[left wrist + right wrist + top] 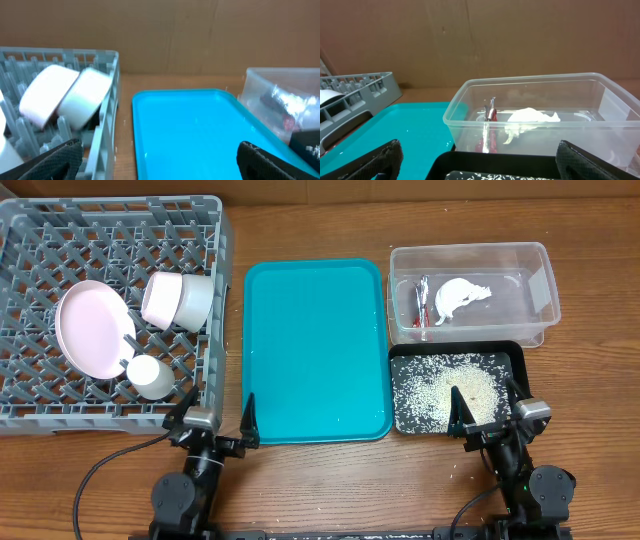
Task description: Sort waste into correct bins and load items into the dishwasher
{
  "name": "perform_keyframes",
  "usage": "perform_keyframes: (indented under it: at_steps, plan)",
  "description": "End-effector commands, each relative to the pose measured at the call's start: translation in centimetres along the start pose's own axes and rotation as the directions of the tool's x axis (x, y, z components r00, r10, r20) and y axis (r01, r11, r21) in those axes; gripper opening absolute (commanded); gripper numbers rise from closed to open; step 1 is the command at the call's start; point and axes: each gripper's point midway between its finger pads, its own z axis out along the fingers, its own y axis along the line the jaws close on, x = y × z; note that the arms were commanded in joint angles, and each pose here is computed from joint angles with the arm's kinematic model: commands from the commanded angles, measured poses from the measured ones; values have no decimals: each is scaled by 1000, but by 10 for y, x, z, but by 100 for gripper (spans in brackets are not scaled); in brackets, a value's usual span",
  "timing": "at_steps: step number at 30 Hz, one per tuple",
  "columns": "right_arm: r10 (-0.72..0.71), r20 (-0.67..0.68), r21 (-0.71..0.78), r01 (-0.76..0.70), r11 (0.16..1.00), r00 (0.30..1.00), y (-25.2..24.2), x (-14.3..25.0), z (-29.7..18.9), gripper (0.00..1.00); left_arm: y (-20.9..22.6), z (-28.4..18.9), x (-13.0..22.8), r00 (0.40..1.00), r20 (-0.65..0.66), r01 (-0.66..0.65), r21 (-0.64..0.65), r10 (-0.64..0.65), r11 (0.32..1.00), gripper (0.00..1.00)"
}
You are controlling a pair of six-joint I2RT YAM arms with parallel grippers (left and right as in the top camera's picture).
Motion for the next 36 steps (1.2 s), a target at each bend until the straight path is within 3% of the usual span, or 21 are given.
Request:
perform_keyframes:
  at_steps: [1, 36]
  plan:
    - [-5, 7, 6, 5, 1000, 1000, -2, 1, 0, 100, 0, -1, 1, 1000, -1, 11, 5, -11, 1000, 100]
    - [-5, 7, 6, 5, 1000, 1000, -2, 1, 0, 100, 0, 0, 8, 1000, -28, 12, 2, -12, 1000, 100]
